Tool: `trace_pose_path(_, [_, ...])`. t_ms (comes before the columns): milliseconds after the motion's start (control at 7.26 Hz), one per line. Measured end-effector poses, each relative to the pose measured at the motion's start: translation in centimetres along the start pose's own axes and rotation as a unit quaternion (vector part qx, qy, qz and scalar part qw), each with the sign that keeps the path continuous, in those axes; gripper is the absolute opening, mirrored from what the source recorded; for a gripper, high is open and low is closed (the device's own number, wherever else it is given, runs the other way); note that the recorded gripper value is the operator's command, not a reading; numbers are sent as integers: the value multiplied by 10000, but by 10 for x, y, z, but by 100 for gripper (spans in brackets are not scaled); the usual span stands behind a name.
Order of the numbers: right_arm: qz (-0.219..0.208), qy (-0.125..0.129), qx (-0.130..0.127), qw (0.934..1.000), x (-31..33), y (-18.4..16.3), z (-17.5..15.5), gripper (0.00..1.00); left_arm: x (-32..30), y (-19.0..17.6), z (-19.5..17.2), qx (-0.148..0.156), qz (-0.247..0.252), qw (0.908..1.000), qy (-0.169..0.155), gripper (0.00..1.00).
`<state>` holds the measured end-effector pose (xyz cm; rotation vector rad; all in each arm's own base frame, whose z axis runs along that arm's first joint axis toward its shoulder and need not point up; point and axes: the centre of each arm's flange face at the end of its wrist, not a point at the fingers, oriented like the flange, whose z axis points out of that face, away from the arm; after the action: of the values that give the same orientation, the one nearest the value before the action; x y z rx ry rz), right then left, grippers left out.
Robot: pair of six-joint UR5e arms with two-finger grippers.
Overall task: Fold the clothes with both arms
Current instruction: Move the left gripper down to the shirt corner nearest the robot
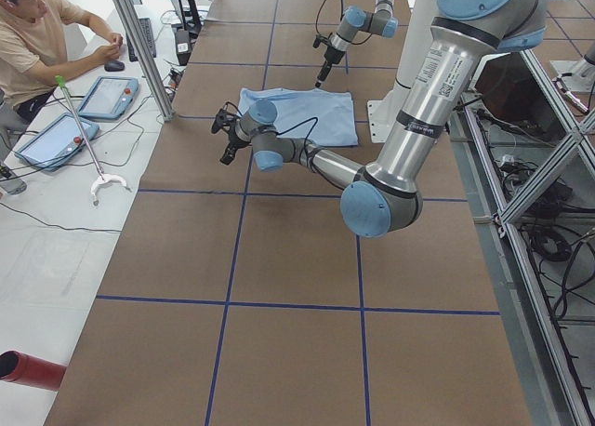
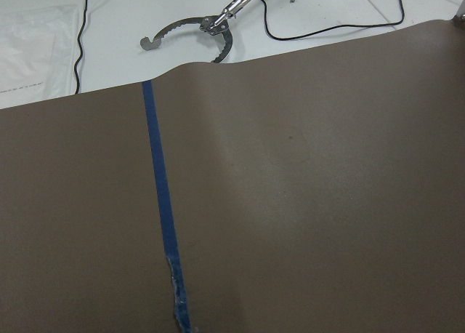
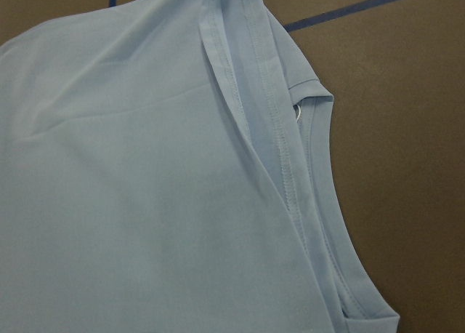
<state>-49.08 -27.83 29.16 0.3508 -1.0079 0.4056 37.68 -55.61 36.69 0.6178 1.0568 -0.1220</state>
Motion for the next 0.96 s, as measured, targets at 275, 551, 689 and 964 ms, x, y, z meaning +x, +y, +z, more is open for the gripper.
trace_pose_path(275, [636, -109, 69, 9979, -1, -4, -8, 100, 46, 84, -67, -339, -770, 9944, 642, 100])
trace_pose_path(551, [860, -148, 130, 9961, -4, -5, -9, 100, 85, 178, -115, -586, -1576, 9822, 835, 100])
trace_pose_path(689, [880, -149, 139, 9959, -4, -5, -8, 100, 100, 220, -119, -665, -1965, 9756, 726, 92])
trace_pose_path(964, [880, -131, 169, 9959, -4, -4, -6, 100, 136, 289, -117, -738, -2902, 9529, 492, 82])
